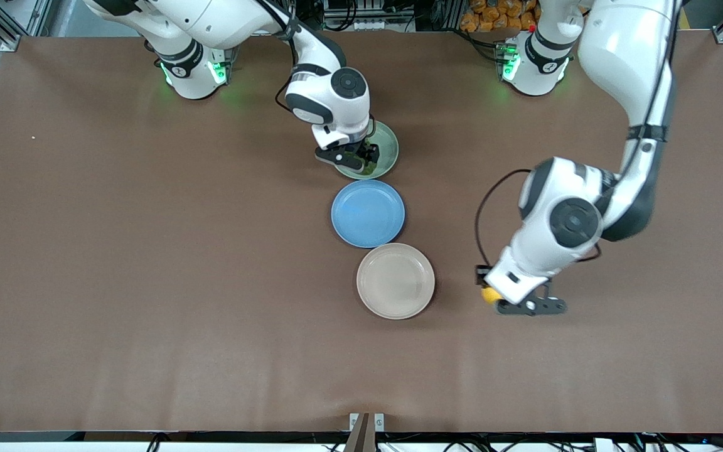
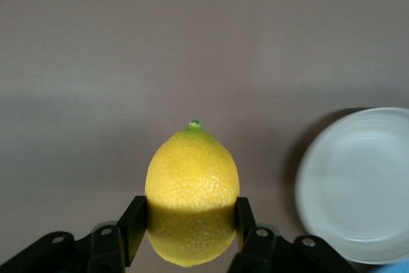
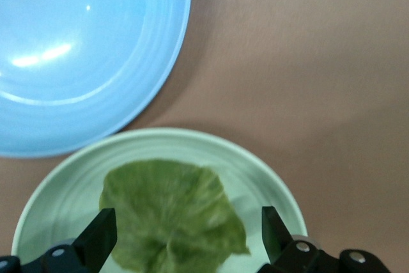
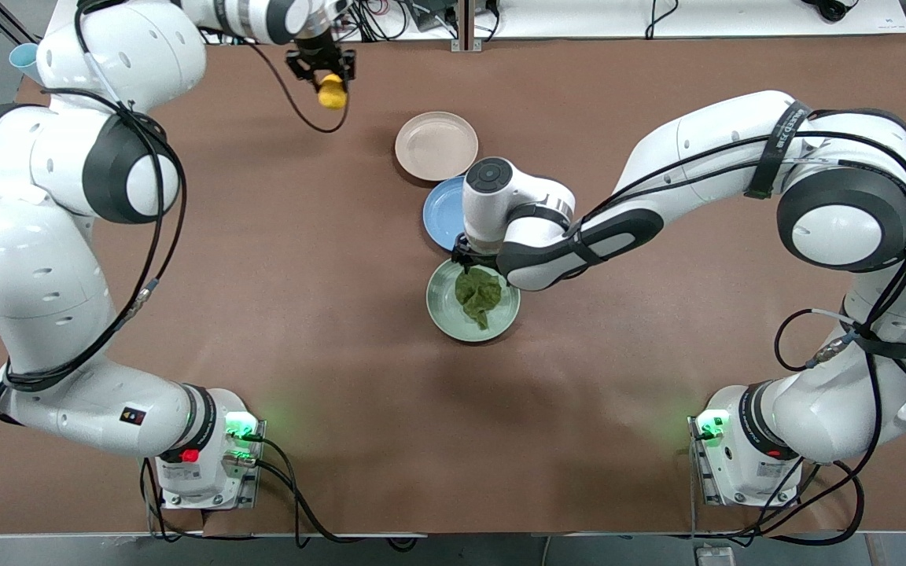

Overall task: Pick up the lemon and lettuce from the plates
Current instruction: 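Carry the lemon off the plate while the right gripper grasps the lettuce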

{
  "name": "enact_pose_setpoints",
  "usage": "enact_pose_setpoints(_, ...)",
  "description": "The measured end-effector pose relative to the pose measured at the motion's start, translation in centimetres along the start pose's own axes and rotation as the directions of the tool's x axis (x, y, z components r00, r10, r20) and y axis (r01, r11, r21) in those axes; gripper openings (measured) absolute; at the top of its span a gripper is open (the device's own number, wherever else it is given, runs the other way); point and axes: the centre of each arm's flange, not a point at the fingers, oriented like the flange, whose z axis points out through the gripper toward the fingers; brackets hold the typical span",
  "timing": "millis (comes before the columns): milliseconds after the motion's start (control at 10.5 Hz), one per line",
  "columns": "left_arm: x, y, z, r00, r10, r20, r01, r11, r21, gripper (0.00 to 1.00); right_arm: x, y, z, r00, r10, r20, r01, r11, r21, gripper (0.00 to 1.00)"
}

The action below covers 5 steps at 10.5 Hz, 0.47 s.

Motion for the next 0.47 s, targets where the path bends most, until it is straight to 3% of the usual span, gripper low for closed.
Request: enact_pose_setpoints(475,1.1,-11.7,8.9,0.991,-0.013,0.131,0.011,1.000,0.016,0.61,-2.1,-0.3,1.7,1.000,0.010,-0.023,-0.010,1.000,0.004,1.00)
